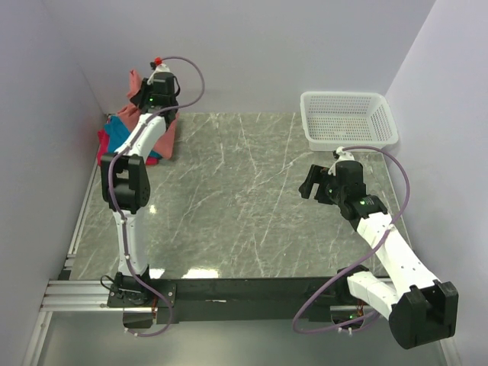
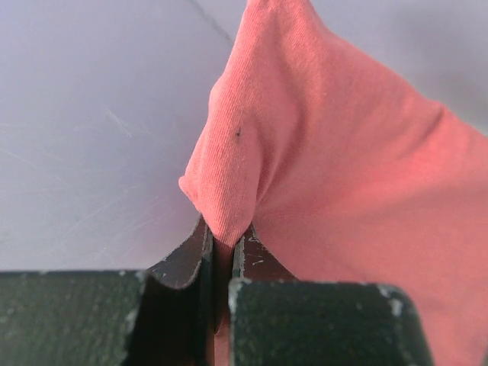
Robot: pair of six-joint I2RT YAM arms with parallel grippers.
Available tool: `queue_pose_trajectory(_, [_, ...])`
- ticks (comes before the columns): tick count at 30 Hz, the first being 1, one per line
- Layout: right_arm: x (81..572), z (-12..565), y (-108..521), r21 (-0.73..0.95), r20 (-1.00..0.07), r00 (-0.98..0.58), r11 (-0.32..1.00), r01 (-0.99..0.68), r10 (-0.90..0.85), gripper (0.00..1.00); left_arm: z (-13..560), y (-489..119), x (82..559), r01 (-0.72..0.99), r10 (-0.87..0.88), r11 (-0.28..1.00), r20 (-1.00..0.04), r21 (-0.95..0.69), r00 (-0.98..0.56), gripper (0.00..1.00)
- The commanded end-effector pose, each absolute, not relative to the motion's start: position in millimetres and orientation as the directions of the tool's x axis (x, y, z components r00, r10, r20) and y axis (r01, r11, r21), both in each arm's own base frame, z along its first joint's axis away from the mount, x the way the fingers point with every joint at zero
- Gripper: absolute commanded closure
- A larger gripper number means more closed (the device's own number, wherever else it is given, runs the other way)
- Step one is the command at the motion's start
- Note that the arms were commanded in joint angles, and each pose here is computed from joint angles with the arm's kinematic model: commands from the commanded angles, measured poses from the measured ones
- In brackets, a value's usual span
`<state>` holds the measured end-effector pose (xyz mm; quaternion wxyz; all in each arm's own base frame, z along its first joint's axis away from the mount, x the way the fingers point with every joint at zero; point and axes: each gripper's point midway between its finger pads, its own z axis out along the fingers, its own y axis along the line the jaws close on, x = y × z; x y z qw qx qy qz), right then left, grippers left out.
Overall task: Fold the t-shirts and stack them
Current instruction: Neatly place the folded tshirt to the corner
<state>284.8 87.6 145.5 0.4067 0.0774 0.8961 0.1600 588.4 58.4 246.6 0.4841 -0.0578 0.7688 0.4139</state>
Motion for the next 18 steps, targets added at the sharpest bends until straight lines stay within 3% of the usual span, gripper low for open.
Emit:
queue_pose_trajectory(1, [288.4,159.5,83.7,0.335,-0.738,-0.621,0.942,0.003,0.264,0.08,292.1,97.3,581.0,-0.605,0.209,0.667,-0.889,0.435,-0.408,0.99])
queue_pose_trajectory(4, [285.8,155.4,83.1,0.338,-0.739,-0.618,0.941,0.005,0.269,0.08,265.6,129.1,579.8,-0.65,0.171,0.617,-0.882,0.444,-0.44,0.99])
queue_pose_trajectory(10, [285.4,156.7,82.7,0.336,-0.737,-0.619,0.942,0.009,0.269,0.08,218.9,170.4,583.2,-0.667,0.047,0.635,-0.881,0.39,-0.471,0.99])
queue_pose_trajectory(12, [286.2,158.3,82.8,0.335,-0.74,-0.618,0.942,0.005,0.266,0.08,207.9,170.7,583.0,-0.657,0.025,0.649,-0.874,0.383,-0.486,0.77])
queue_pose_trajectory(14, [286.1,159.5,83.2,0.339,-0.737,-0.619,0.941,0.007,0.27,0.08,200.0,182.7,579.8,-0.666,0.003,0.645,-0.873,0.375,-0.488,0.74])
queue_pose_trajectory(15, [285.8,158.8,83.5,0.34,-0.735,-0.622,0.94,0.008,0.271,0.08,198.9,187.9,577.0,-0.679,-0.02,0.64,-0.875,0.36,-0.483,0.66])
queue_pose_trajectory(16, [285.9,159.2,83.3,0.341,-0.735,-0.62,0.94,0.009,0.273,0.08,196.0,200.3,572.9,-0.694,-0.042,0.626,-0.873,0.356,-0.486,0.52])
queue_pose_trajectory(18, [285.8,160.2,82.2,0.342,-0.736,-0.617,0.94,0.018,0.279,0.08,202.9,209.3,569.4,-0.739,-0.097,0.6,-0.89,0.305,-0.446,0.01])
